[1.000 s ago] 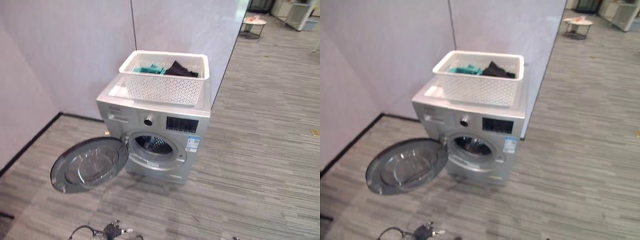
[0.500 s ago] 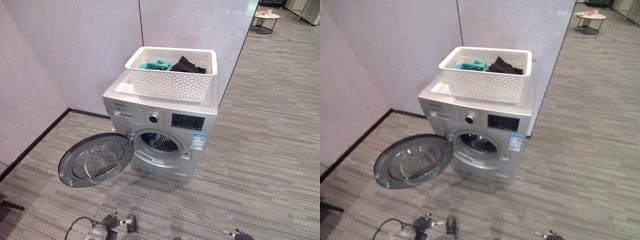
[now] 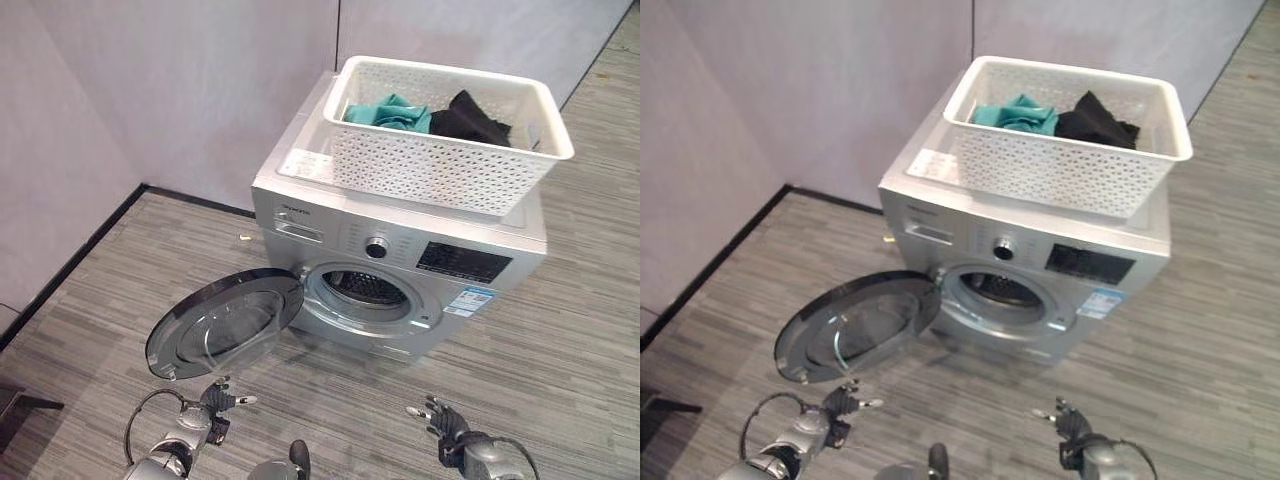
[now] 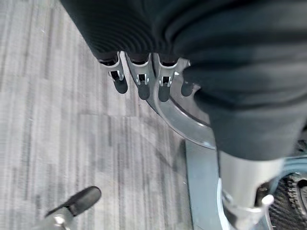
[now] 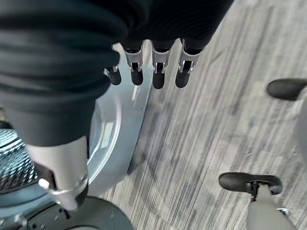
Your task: Grab the laundry basket,head to the washer,open it,put in the laundry and shut it.
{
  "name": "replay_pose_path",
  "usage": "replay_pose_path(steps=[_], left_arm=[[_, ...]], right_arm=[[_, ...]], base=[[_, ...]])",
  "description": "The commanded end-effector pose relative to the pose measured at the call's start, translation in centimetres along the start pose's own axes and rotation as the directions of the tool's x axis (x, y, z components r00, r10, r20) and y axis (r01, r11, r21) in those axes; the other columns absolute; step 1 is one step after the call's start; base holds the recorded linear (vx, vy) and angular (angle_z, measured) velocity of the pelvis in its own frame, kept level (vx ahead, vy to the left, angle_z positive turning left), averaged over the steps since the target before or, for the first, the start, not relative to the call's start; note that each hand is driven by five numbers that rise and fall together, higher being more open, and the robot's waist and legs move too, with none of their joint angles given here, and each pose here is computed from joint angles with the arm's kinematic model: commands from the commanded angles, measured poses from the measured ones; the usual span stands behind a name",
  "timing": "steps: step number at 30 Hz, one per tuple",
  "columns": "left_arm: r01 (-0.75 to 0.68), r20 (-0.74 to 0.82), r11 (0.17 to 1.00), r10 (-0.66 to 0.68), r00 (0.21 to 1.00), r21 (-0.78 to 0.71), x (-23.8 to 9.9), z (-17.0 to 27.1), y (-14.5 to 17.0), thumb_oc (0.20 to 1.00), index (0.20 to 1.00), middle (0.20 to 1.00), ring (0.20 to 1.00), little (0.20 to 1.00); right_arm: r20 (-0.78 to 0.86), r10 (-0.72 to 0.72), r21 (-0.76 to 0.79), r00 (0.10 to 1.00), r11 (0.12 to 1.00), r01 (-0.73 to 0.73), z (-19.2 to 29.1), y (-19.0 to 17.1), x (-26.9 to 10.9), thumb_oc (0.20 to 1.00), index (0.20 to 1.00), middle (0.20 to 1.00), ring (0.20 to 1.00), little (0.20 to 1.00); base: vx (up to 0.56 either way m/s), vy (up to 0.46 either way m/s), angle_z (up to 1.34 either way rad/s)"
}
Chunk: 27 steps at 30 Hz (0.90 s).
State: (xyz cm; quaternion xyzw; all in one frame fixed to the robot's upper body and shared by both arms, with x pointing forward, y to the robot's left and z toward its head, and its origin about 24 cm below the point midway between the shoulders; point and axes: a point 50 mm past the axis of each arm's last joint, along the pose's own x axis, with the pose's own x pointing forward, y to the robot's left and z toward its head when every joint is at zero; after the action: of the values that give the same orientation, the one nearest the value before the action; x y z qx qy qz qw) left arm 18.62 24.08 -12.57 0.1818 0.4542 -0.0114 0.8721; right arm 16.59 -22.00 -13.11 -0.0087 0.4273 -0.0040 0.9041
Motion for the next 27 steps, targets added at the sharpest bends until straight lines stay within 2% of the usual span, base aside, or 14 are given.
replay_pose_path(steps=[1,12,17,20,27], left_arm=[[-0.014,0.037,1.0,0.015,0.999,-0.003,0.0,0.4,-0.1,1.0,1.0,1.0,1.0,1.0],[-0.013,-0.068,0.999,0.01,0.998,-0.049,-0.5,-2.5,-0.7,1.0,1.0,1.0,1.0,1.0],[-0.001,-0.072,1.0,-0.001,0.997,-0.016,-0.5,-2.7,-0.9,1.0,1.0,1.0,1.0,1.0],[-0.002,-0.142,0.999,-0.002,0.99,-0.034,-0.9,-4.3,-0.7,1.0,1.0,1.0,1.0,1.0],[-0.008,-0.116,0.999,0.002,0.993,-0.048,-0.6,-3.3,-0.8,1.0,1.0,1.0,1.0,1.0]], right_arm=[[0.002,-0.034,-0.02,0.999,0.999,0.034,-1.0,-1.2,-0.7,1.0,1.0,1.0,1.0,1.0],[0.062,0.008,-0.055,0.998,0.998,-0.005,0.1,-0.1,-0.6,1.0,1.0,1.0,1.0,1.0],[0.038,0.004,-0.042,0.999,0.999,-0.003,-1.3,-0.4,-1.2,1.0,1.0,1.0,1.0,1.0],[0.017,0.014,-0.086,1.0,0.996,-0.012,-1.5,-0.9,-1.3,1.0,1.0,1.0,1.0,1.0],[0.105,-0.018,-0.098,0.994,0.995,0.028,0.6,-2.2,-1.5,1.0,1.0,1.0,1.0,1.0]], base=[[0.05,0.122,-0.37],[0.15,-0.044,-0.25],[0.25,-0.201,0.44],[0.28,-0.258,0.28],[0.17,-0.198,0.11]])
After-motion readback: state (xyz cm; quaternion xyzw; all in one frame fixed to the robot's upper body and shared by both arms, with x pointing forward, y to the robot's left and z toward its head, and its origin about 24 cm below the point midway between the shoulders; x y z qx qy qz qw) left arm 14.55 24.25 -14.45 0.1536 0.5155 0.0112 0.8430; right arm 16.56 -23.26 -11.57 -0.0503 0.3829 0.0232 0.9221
